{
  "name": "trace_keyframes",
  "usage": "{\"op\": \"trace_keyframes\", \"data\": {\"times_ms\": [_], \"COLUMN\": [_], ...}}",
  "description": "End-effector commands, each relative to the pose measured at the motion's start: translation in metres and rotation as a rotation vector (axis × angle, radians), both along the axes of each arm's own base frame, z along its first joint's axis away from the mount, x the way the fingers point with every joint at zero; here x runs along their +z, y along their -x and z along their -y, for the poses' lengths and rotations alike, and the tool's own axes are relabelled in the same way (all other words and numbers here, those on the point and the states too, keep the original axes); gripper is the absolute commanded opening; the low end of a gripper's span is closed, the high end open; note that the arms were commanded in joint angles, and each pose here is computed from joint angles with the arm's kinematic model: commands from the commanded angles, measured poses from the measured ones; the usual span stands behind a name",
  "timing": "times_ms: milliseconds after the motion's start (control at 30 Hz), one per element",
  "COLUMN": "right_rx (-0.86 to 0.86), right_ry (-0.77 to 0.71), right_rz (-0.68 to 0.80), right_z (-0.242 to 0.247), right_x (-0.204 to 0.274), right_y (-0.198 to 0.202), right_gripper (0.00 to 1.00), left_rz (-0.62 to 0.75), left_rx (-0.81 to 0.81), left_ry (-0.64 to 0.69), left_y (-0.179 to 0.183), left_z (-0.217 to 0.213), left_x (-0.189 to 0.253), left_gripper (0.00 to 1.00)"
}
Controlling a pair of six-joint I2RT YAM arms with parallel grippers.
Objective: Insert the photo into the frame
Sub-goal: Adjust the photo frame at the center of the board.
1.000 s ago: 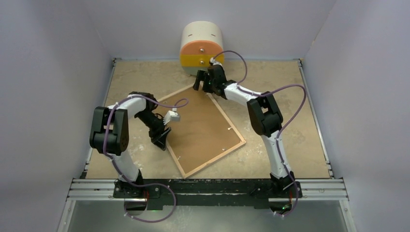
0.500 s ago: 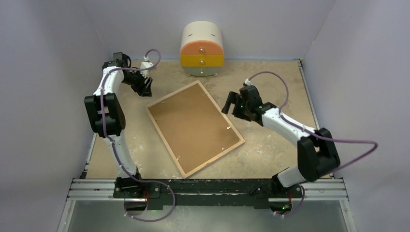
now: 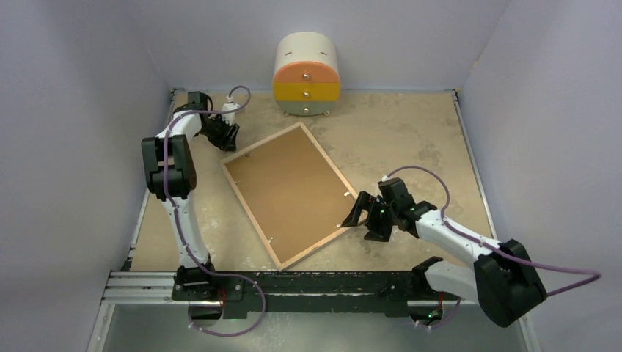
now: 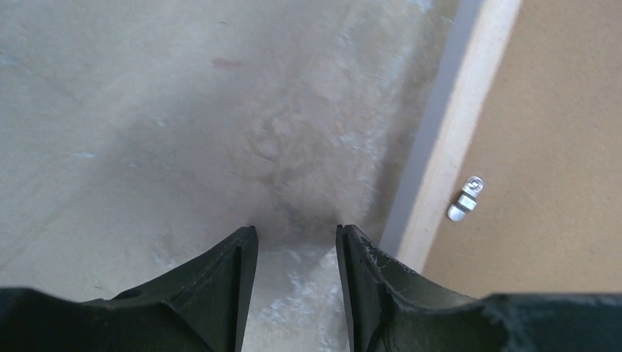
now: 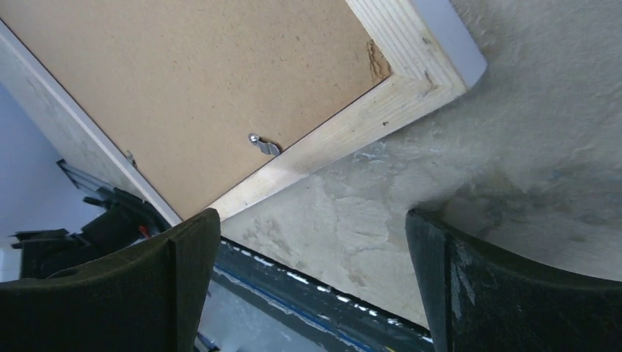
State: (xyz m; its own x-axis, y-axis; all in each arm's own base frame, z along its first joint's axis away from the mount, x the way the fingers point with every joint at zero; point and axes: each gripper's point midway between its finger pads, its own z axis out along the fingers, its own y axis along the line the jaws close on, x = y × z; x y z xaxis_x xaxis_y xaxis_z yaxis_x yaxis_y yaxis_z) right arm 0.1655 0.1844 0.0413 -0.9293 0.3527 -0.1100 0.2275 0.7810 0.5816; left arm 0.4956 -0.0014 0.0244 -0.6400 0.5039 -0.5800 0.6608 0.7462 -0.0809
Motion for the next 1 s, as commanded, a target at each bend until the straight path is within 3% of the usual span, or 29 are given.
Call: {"op": "trace_keyframes", "data": {"times_ms": [0, 333, 500, 600, 733, 967], "right_rx": [-0.006, -0.176, -0.199, -0.225, -0.129, 0.134], "right_ry": [-0.083, -0.016, 0.125, 0.176, 0.116, -0.208], "right_rz": [0.002, 0.170, 0.204, 0.317, 0.415, 0.356], "right_z": [-0.020, 0.014, 0.036, 0.045, -0.011, -0.165], "right_x": [0.004, 0.025, 0.035, 0.062, 0.091, 0.080], "right_y": [-0.018, -0.150, -0.169, -0.185, -0.175, -0.119], "right_gripper": [0.99, 0.99, 0.96, 0.92, 0.87, 0.81], "left_rz": [-0.147, -0.320, -0.372, -0.368, -0.365, -0.378], "left_rx": [-0.086, -0.310, -0.433, -0.449, -0.441, -0.451], "left_ry": [0.012, 0.068, 0.145, 0.176, 0.257, 0.343], "left_y": [0.060, 0.180, 0.232, 0.241, 0.234, 0.240], "left_z": [0.017, 0.039, 0.051, 0.050, 0.048, 0.058], "left_x": [-0.022, -0.023, -0.009, -0.001, 0.014, 0.019], "left_gripper": [0.46, 0.44, 0.44, 0.44, 0.44, 0.44]}}
